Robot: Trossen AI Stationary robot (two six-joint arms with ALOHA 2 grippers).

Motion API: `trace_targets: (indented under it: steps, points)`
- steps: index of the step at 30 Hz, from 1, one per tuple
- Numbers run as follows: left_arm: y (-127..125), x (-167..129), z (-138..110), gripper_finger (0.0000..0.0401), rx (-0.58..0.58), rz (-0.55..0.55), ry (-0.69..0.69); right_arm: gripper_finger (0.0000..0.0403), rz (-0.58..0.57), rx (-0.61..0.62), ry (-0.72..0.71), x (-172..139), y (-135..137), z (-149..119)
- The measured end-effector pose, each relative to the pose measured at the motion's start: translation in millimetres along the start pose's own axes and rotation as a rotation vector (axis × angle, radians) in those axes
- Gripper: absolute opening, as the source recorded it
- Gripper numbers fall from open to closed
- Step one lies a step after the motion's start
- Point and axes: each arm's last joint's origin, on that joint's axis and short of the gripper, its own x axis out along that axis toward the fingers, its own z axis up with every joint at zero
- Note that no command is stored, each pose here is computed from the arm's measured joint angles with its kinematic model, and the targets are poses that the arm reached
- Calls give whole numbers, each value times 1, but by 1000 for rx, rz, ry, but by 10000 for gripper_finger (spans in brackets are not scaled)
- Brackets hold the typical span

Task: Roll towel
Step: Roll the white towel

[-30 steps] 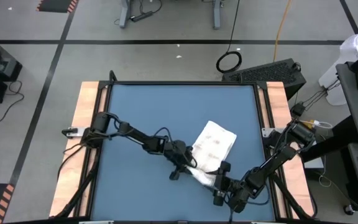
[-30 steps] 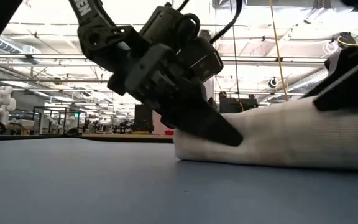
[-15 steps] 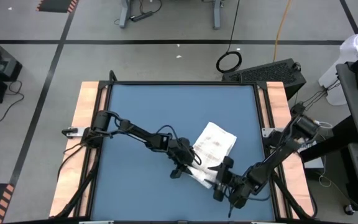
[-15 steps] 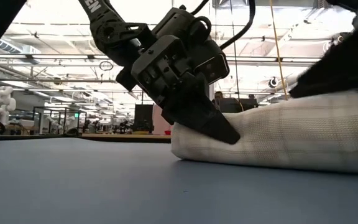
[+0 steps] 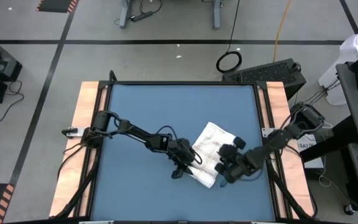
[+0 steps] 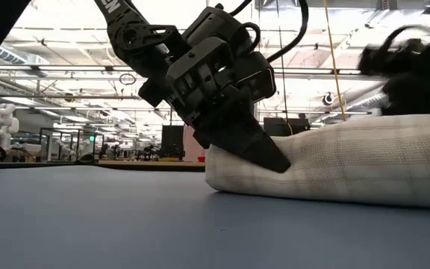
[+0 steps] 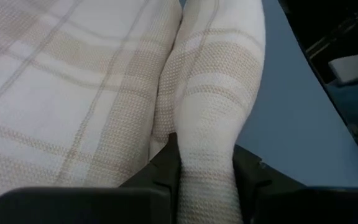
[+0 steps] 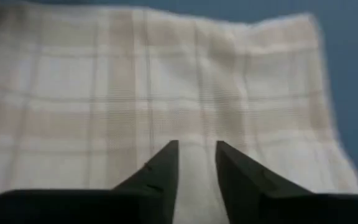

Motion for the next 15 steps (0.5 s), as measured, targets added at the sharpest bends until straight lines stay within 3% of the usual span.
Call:
trace_targets:
  steps: [7,15]
  points:
    - [-3,-3,1,84,-52,5,5,12,30,-89,120,40,-21,16]
    - [8,-17,7,84,-182,102,-5,6,35,-251,115,78,-53,56]
